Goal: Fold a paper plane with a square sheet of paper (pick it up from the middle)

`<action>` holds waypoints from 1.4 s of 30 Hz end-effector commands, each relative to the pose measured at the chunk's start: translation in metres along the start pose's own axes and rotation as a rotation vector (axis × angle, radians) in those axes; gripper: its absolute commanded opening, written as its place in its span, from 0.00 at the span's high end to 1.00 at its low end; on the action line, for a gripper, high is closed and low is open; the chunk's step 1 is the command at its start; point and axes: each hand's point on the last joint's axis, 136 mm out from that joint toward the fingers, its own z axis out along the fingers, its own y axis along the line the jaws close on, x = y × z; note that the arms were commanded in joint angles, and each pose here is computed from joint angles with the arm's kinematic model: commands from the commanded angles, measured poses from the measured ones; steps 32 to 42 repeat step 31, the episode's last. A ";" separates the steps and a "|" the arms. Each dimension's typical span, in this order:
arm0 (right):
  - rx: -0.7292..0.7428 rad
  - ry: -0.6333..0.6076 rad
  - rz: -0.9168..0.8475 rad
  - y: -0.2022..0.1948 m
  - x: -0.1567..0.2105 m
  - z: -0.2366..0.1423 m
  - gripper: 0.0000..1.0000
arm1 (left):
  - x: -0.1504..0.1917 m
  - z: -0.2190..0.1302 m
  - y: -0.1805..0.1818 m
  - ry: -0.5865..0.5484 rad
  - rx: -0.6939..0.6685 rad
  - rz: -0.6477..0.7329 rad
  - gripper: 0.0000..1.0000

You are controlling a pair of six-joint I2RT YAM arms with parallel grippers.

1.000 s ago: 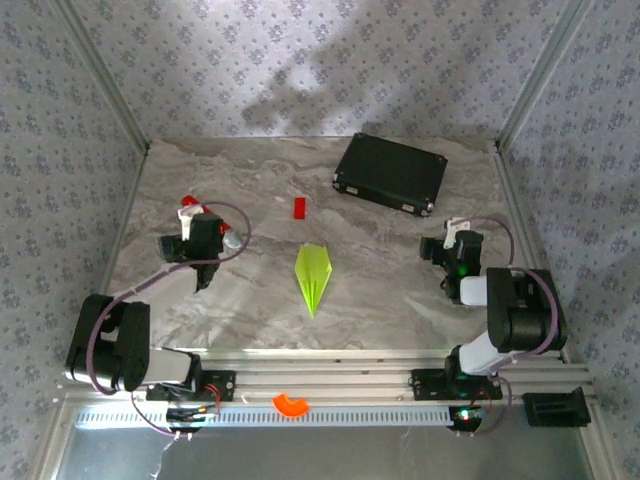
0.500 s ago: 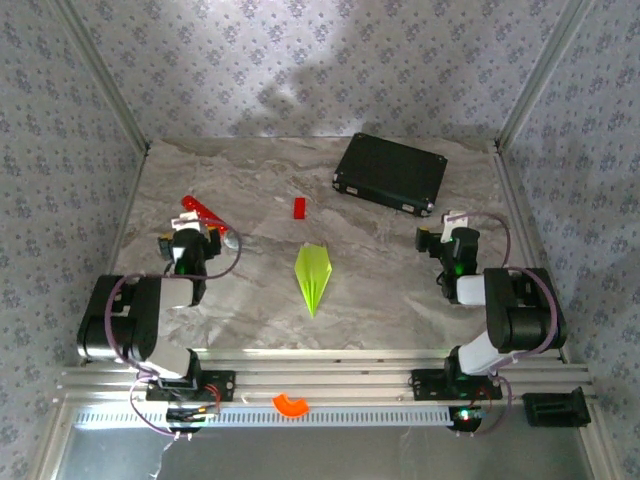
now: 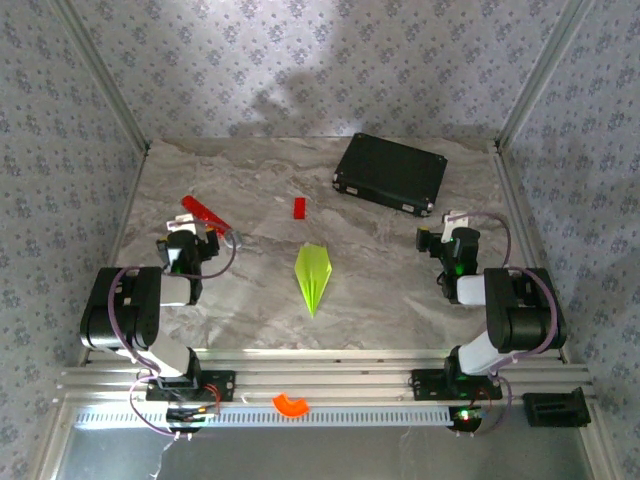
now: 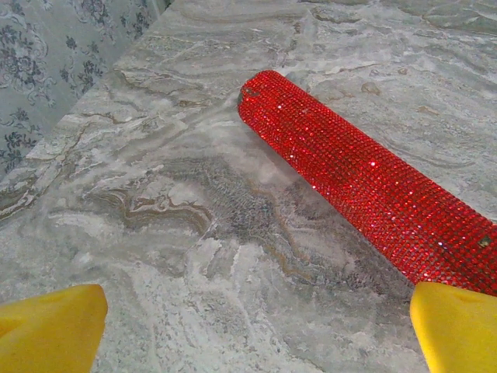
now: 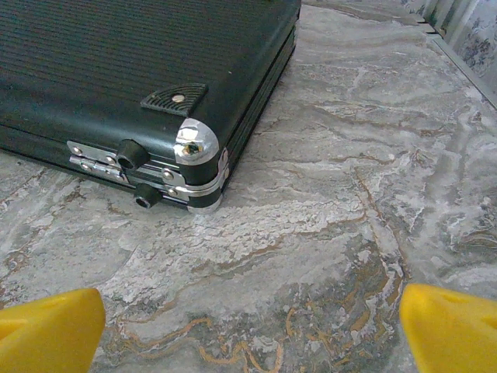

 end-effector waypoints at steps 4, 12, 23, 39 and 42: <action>0.015 -0.025 -0.003 -0.004 -0.009 0.002 0.01 | -0.022 0.000 -0.004 -0.064 0.021 -0.030 0.00; 0.014 -0.025 -0.003 -0.003 -0.009 0.002 0.01 | -0.020 -0.002 -0.038 -0.045 0.225 0.051 0.00; 0.014 -0.025 -0.003 -0.003 -0.009 0.002 0.01 | -0.021 0.001 -0.032 -0.036 0.195 0.027 0.00; 0.013 -0.024 -0.002 -0.003 -0.009 0.003 0.01 | -0.021 -0.001 -0.039 -0.043 0.239 0.046 0.00; 0.013 -0.024 -0.002 -0.003 -0.009 0.003 0.01 | -0.021 -0.001 -0.039 -0.043 0.239 0.046 0.00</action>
